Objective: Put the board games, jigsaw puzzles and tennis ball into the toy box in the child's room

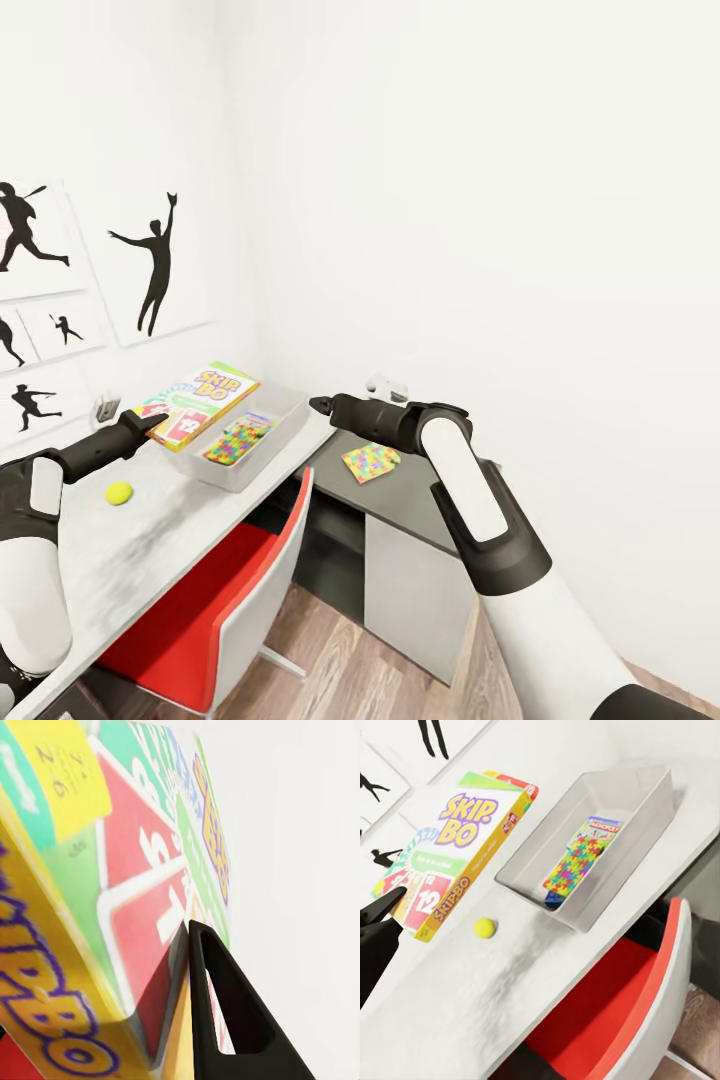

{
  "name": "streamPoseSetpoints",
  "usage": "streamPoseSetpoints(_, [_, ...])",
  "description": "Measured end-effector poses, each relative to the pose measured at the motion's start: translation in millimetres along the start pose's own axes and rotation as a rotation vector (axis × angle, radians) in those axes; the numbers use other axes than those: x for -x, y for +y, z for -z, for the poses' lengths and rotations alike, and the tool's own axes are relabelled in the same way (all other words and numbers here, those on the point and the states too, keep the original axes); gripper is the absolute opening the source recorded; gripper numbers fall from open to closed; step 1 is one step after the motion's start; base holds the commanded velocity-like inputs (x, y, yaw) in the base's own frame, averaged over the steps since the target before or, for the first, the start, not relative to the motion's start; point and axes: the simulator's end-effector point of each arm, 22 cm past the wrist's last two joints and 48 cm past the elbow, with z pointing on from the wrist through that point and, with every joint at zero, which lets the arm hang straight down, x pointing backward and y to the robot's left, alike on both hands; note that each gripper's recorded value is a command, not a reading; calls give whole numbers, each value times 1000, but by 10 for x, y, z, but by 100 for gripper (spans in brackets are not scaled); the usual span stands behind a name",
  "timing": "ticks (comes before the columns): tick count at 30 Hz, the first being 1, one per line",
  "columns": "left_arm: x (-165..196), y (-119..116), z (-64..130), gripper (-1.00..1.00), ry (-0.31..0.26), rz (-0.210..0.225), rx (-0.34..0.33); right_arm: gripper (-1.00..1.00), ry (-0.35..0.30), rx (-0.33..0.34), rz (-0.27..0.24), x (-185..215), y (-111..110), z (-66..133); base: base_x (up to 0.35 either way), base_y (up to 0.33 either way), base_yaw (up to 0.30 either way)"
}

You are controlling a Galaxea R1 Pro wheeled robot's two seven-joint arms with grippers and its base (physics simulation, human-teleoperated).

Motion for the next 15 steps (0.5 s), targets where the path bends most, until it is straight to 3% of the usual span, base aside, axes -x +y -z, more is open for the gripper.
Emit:
streamPoseSetpoints(9, [0, 4, 1, -100, 1, 0, 1, 100, -2, 0, 0, 5, 2, 2, 192, -66, 49])
streamPoseSetpoints(15, [-3, 4, -3, -100, 1, 0, 1, 100, -1, -1, 0, 4, -2, 0, 46, -49, 3])
